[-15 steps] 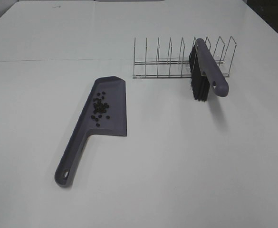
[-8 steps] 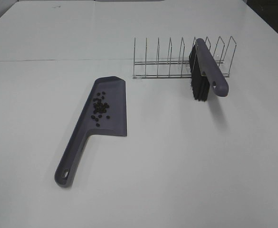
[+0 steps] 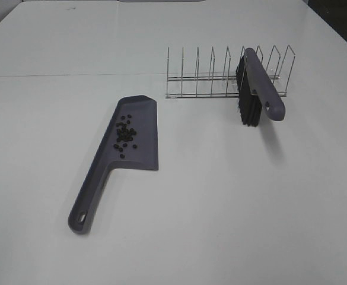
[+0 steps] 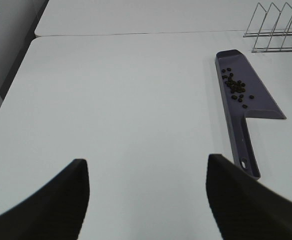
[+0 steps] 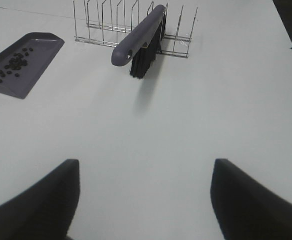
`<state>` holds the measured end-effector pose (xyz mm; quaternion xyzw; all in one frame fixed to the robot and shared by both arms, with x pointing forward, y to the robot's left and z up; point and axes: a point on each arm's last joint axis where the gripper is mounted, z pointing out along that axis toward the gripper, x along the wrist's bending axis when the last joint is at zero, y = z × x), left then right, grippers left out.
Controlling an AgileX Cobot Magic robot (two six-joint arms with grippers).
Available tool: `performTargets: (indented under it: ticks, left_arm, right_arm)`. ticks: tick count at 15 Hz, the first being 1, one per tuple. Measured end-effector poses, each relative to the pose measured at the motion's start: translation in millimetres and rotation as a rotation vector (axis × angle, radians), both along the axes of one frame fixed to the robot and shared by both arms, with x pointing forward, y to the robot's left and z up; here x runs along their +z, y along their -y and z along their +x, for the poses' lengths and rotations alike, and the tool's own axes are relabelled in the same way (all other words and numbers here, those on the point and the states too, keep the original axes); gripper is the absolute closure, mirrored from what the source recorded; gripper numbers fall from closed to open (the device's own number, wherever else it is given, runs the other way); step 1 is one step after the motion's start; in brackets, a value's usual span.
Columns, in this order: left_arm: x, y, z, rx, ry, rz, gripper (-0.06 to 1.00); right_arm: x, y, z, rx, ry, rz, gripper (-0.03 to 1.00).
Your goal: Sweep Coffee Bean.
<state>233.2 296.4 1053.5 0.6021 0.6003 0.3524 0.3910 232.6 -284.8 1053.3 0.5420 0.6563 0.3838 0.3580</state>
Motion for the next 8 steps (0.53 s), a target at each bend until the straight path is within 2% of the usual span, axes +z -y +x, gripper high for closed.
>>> performTargets:
  ticks: [8]
  left_arm:
    - [0.0, 0.0, 0.0, 0.0, 0.0, 0.0, 0.31]
  right_arm:
    - [0.0, 0.0, -0.1, 0.004, 0.0, 0.0, 0.32]
